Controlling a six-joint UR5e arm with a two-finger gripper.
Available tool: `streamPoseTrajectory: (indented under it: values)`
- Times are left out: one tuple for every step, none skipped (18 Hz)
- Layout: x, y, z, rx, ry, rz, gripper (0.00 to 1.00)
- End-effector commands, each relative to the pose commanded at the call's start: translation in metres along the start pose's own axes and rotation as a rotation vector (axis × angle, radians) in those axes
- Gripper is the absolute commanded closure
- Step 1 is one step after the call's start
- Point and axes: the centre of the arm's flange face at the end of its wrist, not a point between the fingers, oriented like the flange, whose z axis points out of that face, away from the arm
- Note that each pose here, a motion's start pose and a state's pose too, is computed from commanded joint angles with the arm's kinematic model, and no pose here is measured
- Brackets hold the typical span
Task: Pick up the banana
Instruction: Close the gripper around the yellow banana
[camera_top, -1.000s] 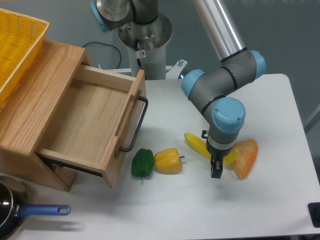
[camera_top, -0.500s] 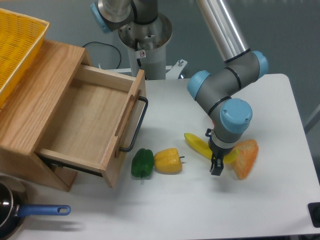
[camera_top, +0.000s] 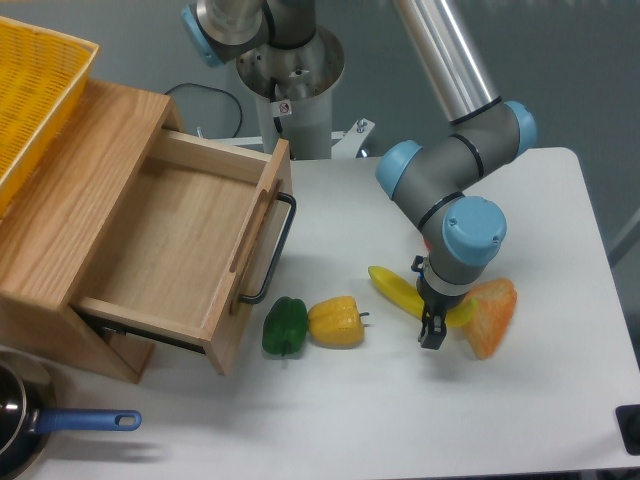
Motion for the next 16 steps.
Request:
streamPoseTrajectory:
  values:
    - [0.0000,0.0001,0.0010,0.001,0.001,0.000,0.00]
    - [0.0005,0.0010,0.0009,0.001,0.001,0.008,0.00]
    - [0.0029,0.0042,0.0013,0.002,0.002,0.014,0.00]
    - [0.0039,0.0059,0.0012,0.002,0.001,0.018,0.00]
    - [0.0039,0.0061,0.0031,0.004,0.004,0.021,0.00]
    - [0.0038,0.0062,0.0041,0.005,0.005,0.021,0.00]
    - [0.0038,0.0062,0.0041,0.005,0.005,0.023,0.00]
    - [0.0047,0.0068,0.0047,0.006,0.006,0.019,0.00]
    - [0.0042,0.0060,0.0048,0.006,0.006,0.021,0.00]
    - [0.0042,0.0059,0.0048,0.006,0.006,0.021,0.02]
    - [0.0042,0.0059,0.0048,0.006,0.006,0.021,0.05]
    - [0.0042,0.0059,0.0048,0.006,0.006,0.021,0.08]
    - [0.0038,0.0063,0.0051,0.006,0.006,0.021,0.12]
    - [0.0038,0.0063,0.0051,0.006,0.006,0.019,0.20]
    - [0.0038,0.0063,0.0051,0.006,0.006,0.018,0.25]
    - [0.0034,0.0066,0.0045,0.005,0.005,0.016,0.32]
